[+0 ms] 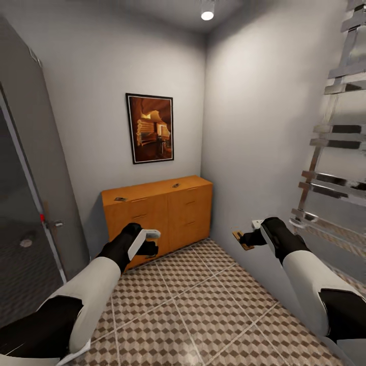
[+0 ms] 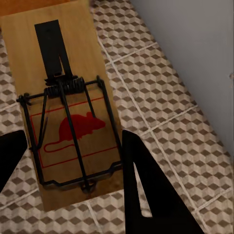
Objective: Take the four mousetraps from the cabinet in the bathroom and place them on the bathroom floor. Make sure all four end up on the same floor surface, and ensure that at least two of them are either under or directly next to the same bathroom sink.
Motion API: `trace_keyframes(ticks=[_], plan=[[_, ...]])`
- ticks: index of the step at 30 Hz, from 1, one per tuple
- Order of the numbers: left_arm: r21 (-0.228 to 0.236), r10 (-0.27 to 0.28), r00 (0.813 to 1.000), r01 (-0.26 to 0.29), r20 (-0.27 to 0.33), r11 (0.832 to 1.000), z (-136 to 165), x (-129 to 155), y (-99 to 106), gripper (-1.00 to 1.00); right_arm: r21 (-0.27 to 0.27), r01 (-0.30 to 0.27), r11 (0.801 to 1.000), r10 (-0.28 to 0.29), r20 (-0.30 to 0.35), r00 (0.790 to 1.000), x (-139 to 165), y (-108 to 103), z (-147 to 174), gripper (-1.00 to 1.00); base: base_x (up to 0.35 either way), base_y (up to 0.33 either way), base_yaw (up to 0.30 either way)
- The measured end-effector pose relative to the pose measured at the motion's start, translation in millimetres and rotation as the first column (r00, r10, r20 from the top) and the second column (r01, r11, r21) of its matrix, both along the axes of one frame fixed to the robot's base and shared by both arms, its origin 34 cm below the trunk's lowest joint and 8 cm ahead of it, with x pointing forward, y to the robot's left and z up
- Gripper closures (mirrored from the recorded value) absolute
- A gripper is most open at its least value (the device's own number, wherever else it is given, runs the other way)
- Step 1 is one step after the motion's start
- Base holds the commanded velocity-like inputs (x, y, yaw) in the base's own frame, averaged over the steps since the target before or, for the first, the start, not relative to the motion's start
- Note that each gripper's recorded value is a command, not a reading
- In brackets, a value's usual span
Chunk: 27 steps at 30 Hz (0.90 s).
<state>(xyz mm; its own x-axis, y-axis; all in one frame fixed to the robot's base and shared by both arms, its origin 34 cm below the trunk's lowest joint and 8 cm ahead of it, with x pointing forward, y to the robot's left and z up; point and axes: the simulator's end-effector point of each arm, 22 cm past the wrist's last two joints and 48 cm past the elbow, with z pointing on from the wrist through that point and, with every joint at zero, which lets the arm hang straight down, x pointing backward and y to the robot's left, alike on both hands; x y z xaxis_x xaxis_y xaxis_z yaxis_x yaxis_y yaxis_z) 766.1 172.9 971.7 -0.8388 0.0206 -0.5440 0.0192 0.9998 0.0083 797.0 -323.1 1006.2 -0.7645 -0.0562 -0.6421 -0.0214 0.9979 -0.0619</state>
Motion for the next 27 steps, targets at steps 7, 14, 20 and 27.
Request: trace_keyframes(ticks=[7, 14, 20, 27], plan=[[0.000, 0.003, 1.000, -0.003, -0.023, 1.000, -13.5, -5.2, 0.4, 1.00, 0.006, -0.011, 1.000, 0.011, -0.026, 1.000, -6.4, 0.8, -27.4, 1.00, -0.306, 0.000, 0.000], [-0.006, 0.043, 0.999, -0.043, -0.027, 0.999, -72.9, -18.9, 7.8, 1.00, 0.017, -0.029, 0.999, 0.030, -0.079, 0.996, -24.2, 5.7, -75.0, 1.00, -0.148, 0.000, 0.000], [-0.055, 0.041, 0.999, -0.040, 0.024, 0.998, -101.4, -24.2, 1.5, 1.00, 0.028, -0.061, 0.998, 0.063, -0.099, 0.993, -48.5, 18.2, -128.4, 1.00, -0.020, 0.000, 0.000], [-0.056, 0.038, 0.999, -0.036, 0.027, 0.998, -109.2, -28.4, -0.7, 1.00, 0.020, -0.055, 0.998, 0.056, -0.055, 0.997, -52.4, 17.0, -142.9, 1.00, -0.002, 0.000, 0.000]])
